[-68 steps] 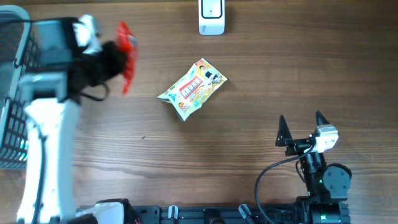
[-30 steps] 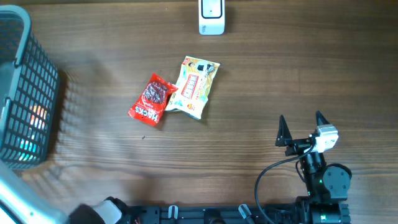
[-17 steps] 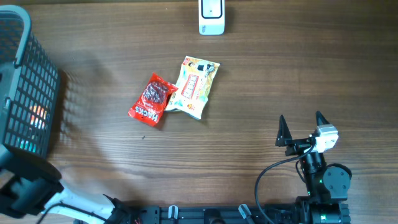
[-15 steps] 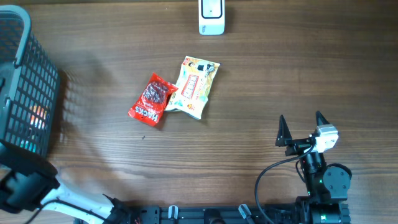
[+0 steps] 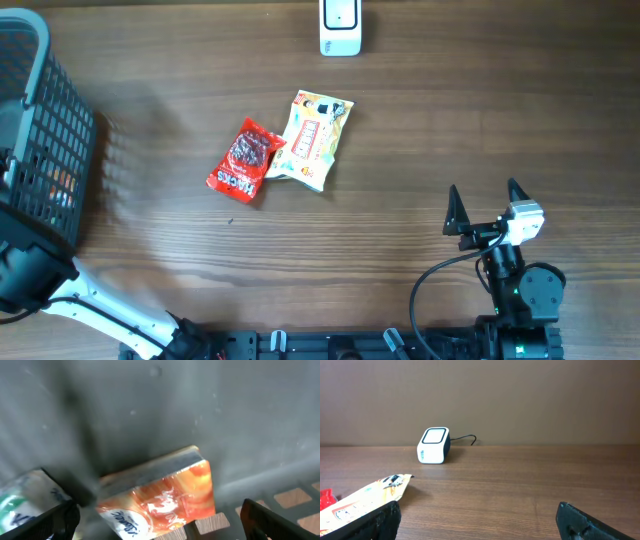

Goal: Scan the item barcode
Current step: 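Reach the left gripper into the basket and grasp a small box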

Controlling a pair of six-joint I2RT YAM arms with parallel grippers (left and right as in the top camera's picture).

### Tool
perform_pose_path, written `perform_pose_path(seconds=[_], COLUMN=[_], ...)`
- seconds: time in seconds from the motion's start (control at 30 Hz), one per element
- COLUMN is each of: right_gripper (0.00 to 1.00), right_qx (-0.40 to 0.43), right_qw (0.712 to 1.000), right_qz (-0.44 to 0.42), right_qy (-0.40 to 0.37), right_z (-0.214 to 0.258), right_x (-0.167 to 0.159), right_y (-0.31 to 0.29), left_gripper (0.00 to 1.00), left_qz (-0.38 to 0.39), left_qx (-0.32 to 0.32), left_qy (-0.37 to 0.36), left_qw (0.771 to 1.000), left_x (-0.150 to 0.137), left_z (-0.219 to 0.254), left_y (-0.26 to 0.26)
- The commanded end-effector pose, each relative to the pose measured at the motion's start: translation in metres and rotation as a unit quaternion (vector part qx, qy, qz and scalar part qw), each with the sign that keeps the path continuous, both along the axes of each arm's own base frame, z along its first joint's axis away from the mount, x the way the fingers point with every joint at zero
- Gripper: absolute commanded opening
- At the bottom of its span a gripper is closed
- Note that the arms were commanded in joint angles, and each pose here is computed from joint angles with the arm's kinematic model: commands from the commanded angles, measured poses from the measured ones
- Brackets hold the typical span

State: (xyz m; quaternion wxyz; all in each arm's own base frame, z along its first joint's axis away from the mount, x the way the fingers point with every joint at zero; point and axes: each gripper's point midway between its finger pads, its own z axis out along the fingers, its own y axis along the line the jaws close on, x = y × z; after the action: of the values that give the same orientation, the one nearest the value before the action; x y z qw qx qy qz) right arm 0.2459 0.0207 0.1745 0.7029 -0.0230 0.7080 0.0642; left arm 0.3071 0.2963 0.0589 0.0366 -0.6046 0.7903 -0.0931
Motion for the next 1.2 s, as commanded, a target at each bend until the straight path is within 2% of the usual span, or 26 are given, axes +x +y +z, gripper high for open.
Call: perform_pose_path(seconds=[0.0,0.3,0.33,0.5,0.57,0.67,0.8,0.93,0.97,1.17], right_gripper=[1.0,1.0,1.0,1.0,1.0,1.0,1.0,1.0,1.0,1.0], right_qx=[-0.003,-0.003,-0.003,-0.003,-0.003,-0.003,-0.003,-0.003,-0.003,-0.003], right_qw=[1.0,1.0,1.0,1.0,1.0,1.0,1.0,1.0,1.0,1.0], right_qz=[-0.007,-0.007,-0.007,-0.007,-0.007,-0.007,-0.007,-0.007,-0.007,-0.007], right_qy=[-0.004,-0.004,-0.004,-0.004,-0.004,-0.004,-0.004,-0.004,-0.004,-0.004], right_z=[0.002,0.002,0.002,0.002,0.002,0.002,0.002,0.002,0.002,0.002], right_x=[0.0,0.0,0.0,0.0,0.0,0.0,0.0,0.0,0.0,0.0], right_y=[-0.003,-0.003,-0.003,-0.003,-0.003,-0.003,-0.003,-0.003,-0.003,-0.003], left_gripper=[1.0,1.0,0.96,0.43,0.36,0.04,0.04,0.04,0.04,0.04], left_qz=[0.001,0.002,0.001,0.002,0.002,0.002,0.005,-0.003,-0.009,-0.037], left_qx=[-0.032,-0.035,-0.034,-0.028,-0.029,-0.039,-0.065,-0.082,-0.071,0.023], left_qy=[-0.005,-0.002,-0.003,-0.008,-0.008,-0.026,-0.12,-0.263,-0.298,-0.369], left_qw=[0.999,0.999,0.999,1.0,1.0,0.999,0.991,0.961,0.952,0.928], left_x=[-0.001,-0.004,-0.004,-0.002,-0.001,0.004,0.029,0.054,0.055,0.039], left_z=[-0.009,-0.026,-0.026,-0.026,-0.026,-0.022,0.017,0.098,0.127,0.224], left_y=[-0.012,-0.016,-0.015,-0.013,-0.013,-0.016,-0.016,-0.014,-0.013,-0.027])
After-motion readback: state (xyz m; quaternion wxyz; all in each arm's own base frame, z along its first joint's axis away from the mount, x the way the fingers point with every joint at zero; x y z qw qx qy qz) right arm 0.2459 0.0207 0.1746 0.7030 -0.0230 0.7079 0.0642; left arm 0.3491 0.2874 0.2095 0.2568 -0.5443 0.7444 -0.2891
